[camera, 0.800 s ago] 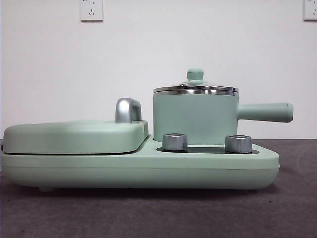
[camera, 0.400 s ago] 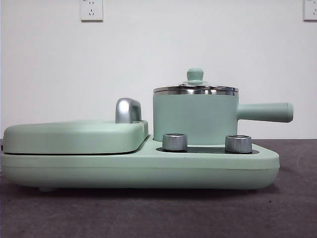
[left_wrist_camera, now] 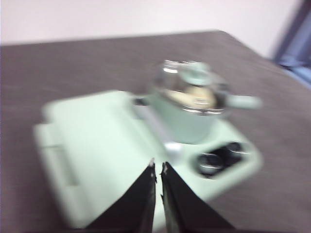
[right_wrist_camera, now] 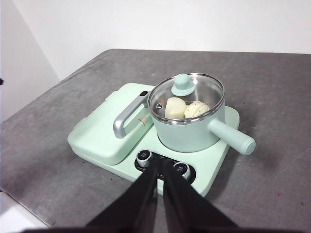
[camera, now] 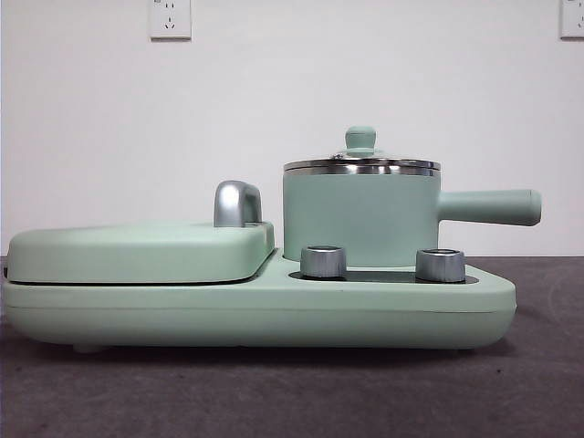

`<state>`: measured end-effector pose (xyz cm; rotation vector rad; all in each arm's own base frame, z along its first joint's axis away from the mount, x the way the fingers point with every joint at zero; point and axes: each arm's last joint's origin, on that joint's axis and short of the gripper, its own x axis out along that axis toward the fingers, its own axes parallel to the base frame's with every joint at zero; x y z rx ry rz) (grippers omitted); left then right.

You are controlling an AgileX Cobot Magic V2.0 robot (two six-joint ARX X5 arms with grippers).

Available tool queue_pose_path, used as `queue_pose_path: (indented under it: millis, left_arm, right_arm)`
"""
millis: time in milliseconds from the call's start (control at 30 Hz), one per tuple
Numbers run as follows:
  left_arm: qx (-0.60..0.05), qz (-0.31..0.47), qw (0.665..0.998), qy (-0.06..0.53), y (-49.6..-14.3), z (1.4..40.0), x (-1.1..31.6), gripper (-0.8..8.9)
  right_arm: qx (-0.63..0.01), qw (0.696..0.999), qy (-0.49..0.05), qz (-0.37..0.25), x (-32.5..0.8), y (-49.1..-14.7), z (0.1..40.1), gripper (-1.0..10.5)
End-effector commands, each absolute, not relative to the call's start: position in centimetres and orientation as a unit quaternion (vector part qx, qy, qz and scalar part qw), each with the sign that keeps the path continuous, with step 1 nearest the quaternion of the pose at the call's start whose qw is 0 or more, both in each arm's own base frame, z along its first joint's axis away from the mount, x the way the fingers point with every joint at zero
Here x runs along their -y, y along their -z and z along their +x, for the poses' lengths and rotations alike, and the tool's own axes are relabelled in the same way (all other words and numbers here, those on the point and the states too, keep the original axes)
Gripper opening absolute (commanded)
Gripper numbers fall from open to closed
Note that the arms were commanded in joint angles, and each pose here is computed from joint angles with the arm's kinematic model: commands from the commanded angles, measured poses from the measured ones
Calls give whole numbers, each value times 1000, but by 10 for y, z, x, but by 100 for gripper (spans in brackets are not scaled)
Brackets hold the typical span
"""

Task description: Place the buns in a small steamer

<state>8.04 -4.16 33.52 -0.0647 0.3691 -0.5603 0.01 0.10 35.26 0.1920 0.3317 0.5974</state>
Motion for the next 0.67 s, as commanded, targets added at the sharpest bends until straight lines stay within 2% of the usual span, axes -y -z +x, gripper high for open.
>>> queue_pose_path:
  millis: [33,167,333,500,667]
  left_arm:
    - [-139,40,961,236,-302,89,34,21]
    - [-86,15,982,165,-252,92,21,21]
    - [-58,-38,991,111,-201,91,11,20]
    - [-54,-40,995,79,-175,91,7,21]
    - [-76,-41,995,58,-160,94,6,21]
  right_arm:
    - [-154,938,-297,94,0,-356,-1,19]
    - [-154,938,-297,94,0,-356,-1,19]
    - [-154,938,-297,94,0,-356,-1,19]
    - [-154,938,-297,94,0,-356,-1,19]
    - [-154,938,-297,94,0,-356,-1,19]
